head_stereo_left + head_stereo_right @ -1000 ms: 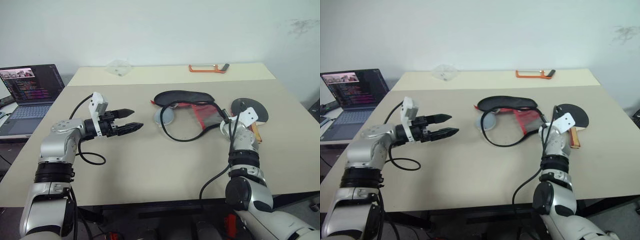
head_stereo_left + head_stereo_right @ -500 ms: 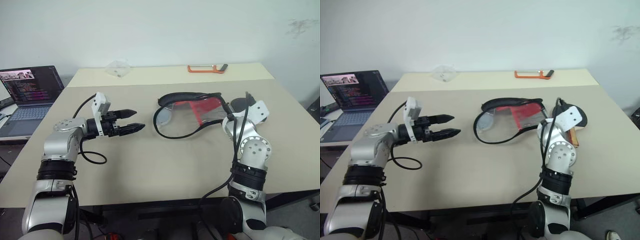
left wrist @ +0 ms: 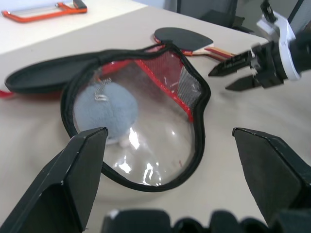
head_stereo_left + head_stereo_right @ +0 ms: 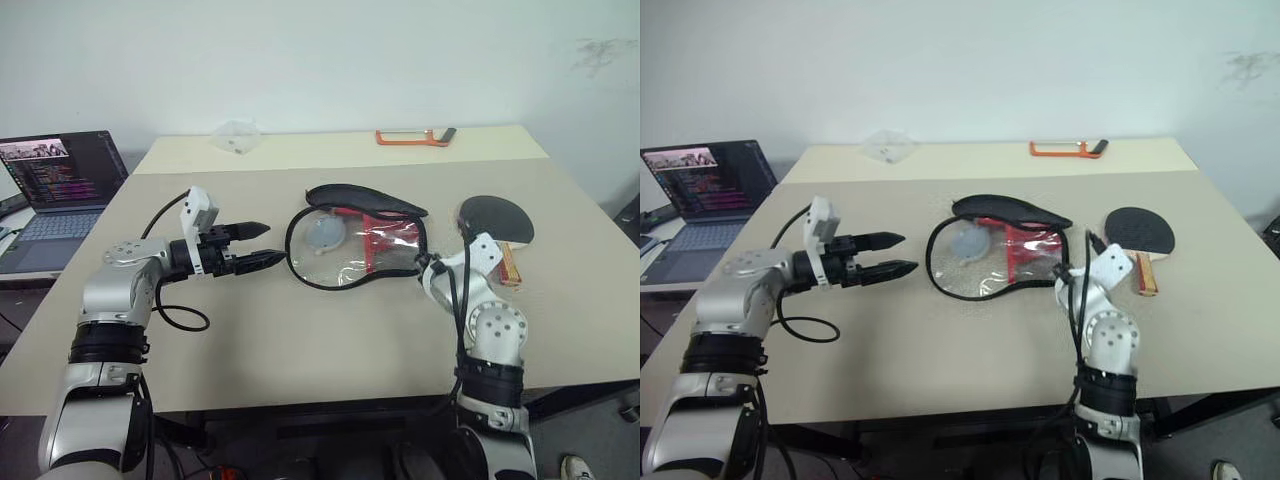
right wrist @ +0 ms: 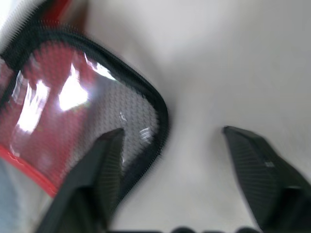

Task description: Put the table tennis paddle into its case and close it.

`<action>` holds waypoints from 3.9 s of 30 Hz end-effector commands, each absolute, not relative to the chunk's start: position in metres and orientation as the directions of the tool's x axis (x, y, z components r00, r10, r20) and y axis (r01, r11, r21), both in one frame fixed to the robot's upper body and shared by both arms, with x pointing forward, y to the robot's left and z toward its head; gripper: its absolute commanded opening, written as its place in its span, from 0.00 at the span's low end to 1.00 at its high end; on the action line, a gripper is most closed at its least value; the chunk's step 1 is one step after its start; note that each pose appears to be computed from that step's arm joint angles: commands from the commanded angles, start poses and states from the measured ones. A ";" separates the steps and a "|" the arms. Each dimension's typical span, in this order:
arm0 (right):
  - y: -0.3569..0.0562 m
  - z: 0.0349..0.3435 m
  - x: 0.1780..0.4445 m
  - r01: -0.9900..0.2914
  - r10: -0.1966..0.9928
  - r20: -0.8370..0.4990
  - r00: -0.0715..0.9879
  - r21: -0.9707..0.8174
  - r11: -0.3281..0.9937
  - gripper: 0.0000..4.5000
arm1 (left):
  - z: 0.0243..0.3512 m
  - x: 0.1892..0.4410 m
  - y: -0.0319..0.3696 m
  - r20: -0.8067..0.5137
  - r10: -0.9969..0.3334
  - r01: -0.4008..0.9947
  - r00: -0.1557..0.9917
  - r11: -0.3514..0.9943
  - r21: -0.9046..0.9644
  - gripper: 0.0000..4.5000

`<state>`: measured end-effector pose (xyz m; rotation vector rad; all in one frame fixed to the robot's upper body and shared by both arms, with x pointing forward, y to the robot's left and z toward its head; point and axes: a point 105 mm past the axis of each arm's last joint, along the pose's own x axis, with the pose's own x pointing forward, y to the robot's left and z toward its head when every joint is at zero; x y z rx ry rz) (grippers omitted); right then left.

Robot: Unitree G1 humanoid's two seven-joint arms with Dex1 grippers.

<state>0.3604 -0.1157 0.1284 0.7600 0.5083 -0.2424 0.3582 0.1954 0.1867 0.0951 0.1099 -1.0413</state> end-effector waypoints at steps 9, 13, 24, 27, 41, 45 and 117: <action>-0.069 0.202 0.308 -0.640 0.660 -0.165 0.733 0.160 0.751 0.99 | 0.156 0.329 0.207 -0.193 -0.827 0.822 0.527 0.555 -0.132 1.00; -0.079 0.224 0.287 -0.792 0.780 -0.165 0.604 -0.014 0.610 0.99 | 0.126 0.332 0.215 -0.262 -0.760 0.746 0.594 0.643 -0.174 1.00; -0.082 0.229 0.264 -0.888 0.865 -0.202 0.458 -0.129 0.440 0.99 | 0.101 0.371 0.186 -0.238 -0.635 0.591 0.735 0.772 -0.235 1.00; -0.080 0.228 0.261 -0.893 0.870 -0.205 0.449 -0.135 0.429 0.99 | 0.104 0.380 0.181 -0.233 -0.623 0.588 0.747 0.782 -0.204 1.00; -0.097 0.238 0.259 -0.886 0.866 -0.212 0.453 -0.213 0.411 0.99 | 0.119 0.384 0.124 -0.184 -0.774 0.685 0.605 0.625 -0.375 1.00; -0.100 0.240 0.262 -0.880 0.862 -0.206 0.464 -0.222 0.421 0.99 | 0.112 0.391 0.119 -0.222 -0.755 0.649 0.617 0.647 -0.399 1.00; -0.106 0.236 0.261 -0.889 0.860 -0.246 0.448 -0.226 0.398 1.00 | 0.202 0.441 0.235 -0.546 -0.391 0.663 0.741 0.554 0.503 0.66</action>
